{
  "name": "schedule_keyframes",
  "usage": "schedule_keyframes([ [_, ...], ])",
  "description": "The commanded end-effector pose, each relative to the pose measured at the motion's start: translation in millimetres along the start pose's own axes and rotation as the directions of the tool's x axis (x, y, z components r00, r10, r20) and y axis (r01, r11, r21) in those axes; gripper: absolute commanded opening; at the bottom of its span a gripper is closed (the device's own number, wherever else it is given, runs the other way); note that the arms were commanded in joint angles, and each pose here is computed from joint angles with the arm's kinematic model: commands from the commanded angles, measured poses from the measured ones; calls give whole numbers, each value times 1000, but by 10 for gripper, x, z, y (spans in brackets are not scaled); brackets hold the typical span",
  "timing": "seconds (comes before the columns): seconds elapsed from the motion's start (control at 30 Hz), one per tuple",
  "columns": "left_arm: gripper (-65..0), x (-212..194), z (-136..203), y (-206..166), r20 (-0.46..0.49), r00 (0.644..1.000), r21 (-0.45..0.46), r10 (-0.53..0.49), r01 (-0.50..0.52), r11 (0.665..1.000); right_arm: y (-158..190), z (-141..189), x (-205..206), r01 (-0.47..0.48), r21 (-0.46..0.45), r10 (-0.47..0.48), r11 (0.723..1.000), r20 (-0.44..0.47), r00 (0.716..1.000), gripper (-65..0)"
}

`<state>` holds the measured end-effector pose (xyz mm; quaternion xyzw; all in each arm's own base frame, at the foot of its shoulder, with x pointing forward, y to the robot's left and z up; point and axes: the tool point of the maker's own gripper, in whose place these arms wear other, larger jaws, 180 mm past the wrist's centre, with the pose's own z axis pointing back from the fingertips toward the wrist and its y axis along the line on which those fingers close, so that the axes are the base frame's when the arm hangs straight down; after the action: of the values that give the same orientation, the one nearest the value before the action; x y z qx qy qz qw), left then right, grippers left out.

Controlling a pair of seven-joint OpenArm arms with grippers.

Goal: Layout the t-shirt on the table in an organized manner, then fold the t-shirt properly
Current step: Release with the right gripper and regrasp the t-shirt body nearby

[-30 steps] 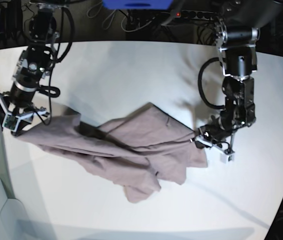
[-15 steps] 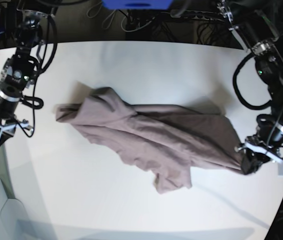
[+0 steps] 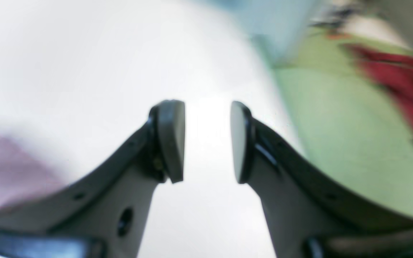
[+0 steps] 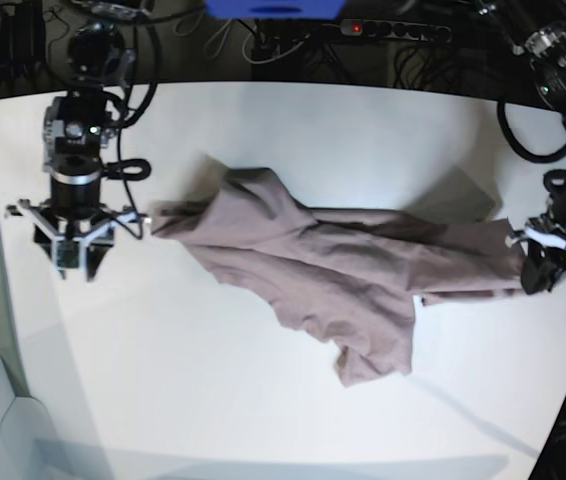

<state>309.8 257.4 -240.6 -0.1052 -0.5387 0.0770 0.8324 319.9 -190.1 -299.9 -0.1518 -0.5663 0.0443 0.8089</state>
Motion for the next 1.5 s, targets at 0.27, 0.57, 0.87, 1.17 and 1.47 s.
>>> schedule_keyframes([
  [0.27, -647, -617, 88, 261, -152, 985, 55, 76, -68, 996, 692, -8, 207, -80, 197, 87, 977, -26, 996, -430],
  [0.57, -647, -987, 276, 342, -245, 965, 86, 89, -69, 994, 1031, -343, 522, -130, 263, 156, 956, -83, 984, -429],
  [0.87, -647, -981, 482, 644, -221, 966, 180, 134, -94, 979, 1463, -623, 335, -215, 367, 308, 905, -217, 926, -427],
  [1.17, -647, -939, 566, 749, -202, 969, 211, 141, -98, 973, 1875, -555, 145, -292, 513, 438, 807, -189, 879, -306],
  [1.47, -647, -940, 562, 753, -201, 969, 212, 143, -100, 972, 1894, -782, 64, -267, 519, 417, 812, -195, 888, -306],
])
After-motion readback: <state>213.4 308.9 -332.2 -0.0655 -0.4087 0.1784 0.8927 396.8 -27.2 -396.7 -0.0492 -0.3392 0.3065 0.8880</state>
